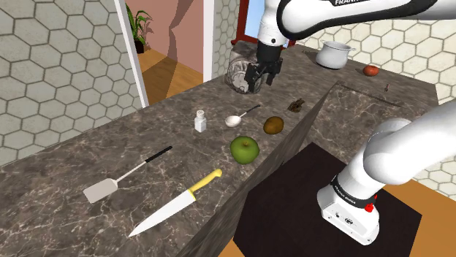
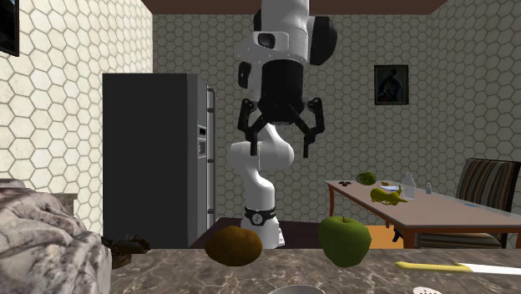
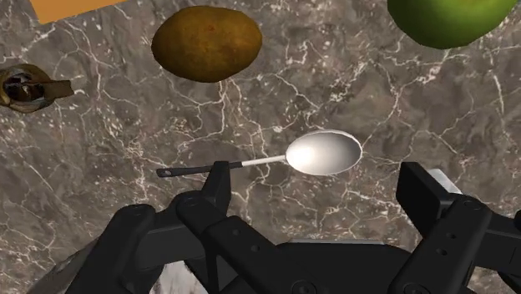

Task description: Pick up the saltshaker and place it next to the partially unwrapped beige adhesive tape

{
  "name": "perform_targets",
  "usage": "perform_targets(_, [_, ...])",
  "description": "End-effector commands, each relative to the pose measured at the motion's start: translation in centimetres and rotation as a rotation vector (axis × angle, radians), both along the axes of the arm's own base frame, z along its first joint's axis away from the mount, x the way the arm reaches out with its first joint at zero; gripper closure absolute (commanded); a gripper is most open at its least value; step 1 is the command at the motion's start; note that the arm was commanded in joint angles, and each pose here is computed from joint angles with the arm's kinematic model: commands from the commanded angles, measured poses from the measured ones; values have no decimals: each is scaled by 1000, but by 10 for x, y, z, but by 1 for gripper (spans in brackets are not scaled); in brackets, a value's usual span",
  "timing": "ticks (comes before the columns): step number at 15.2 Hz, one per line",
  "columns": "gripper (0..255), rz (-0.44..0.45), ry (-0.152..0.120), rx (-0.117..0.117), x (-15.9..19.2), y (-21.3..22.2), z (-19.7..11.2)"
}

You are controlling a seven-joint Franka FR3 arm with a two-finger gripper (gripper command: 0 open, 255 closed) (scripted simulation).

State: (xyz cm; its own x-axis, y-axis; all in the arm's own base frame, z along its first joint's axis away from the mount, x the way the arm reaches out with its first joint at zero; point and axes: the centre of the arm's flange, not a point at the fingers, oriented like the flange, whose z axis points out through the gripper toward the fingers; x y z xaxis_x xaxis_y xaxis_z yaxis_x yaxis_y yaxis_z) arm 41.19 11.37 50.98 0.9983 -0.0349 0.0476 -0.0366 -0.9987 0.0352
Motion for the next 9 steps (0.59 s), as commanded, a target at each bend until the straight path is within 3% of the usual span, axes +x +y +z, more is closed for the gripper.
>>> perform_targets(1, [0,22,-5,-7,12,18,-14])
perform_targets(9, [0,107,-25,-38,63,93,-70])
